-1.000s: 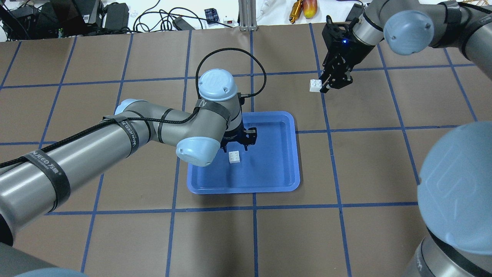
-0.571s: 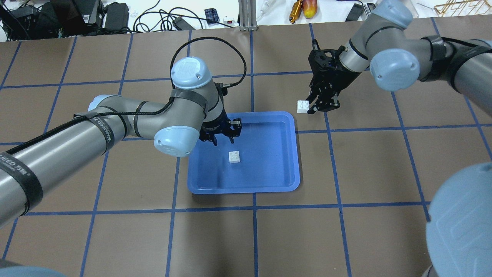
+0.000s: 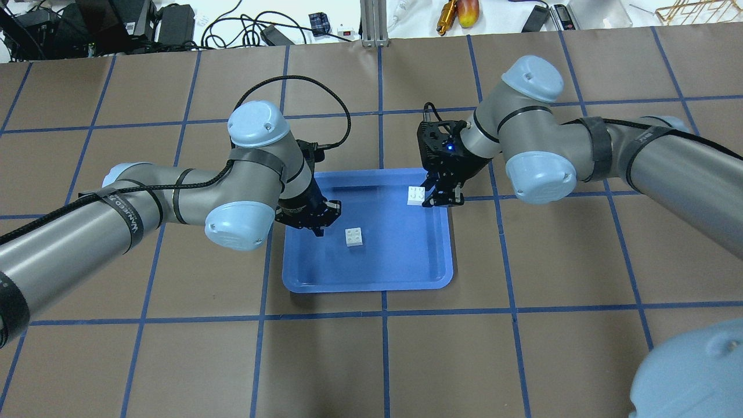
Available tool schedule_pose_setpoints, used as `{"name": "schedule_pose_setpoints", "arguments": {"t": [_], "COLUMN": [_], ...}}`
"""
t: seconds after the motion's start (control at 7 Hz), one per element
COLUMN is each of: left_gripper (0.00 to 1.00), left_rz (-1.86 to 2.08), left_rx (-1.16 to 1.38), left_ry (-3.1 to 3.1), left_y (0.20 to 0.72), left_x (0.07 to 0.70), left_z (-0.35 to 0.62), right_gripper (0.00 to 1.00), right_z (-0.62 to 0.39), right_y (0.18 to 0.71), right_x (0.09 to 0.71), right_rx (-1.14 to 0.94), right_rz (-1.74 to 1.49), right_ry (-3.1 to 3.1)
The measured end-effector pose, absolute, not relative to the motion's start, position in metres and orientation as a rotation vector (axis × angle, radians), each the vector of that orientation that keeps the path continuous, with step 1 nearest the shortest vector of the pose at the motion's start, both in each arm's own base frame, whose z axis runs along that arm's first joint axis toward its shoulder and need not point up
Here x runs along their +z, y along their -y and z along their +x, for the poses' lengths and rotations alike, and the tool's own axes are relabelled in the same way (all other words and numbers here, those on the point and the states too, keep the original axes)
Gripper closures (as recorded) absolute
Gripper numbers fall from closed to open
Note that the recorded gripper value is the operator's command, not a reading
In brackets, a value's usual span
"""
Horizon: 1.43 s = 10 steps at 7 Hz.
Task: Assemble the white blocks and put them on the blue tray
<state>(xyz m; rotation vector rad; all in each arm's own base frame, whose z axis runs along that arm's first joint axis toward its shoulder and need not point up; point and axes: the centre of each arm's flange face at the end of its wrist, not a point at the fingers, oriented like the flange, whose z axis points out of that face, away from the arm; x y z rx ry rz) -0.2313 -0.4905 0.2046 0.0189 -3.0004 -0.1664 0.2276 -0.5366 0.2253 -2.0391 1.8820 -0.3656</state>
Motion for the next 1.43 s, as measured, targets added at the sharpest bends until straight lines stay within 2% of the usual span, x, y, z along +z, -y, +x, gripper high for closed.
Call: {"name": "schedule_pose_setpoints", "arguments": {"t": [0.86,1.43], "left_gripper": [1.0,1.0], "left_rz": [0.057,0.109], "left_rx": [-0.221,-0.235], "left_ry": [2.913,2.878], "left_y": [0.493,0.492], "left_x": [0.187,0.188], "left_z": [-0.238,-0.24], "right_gripper": [1.0,1.0], "right_z": [0.28,0.296], "right_y": [0.521,0.506], "right_x": [0.181,0.174], "right_rx": [-0.396,-0.363], "right_rz": [-2.093,-2.089], "right_ry": [-1.846,-1.835]}}
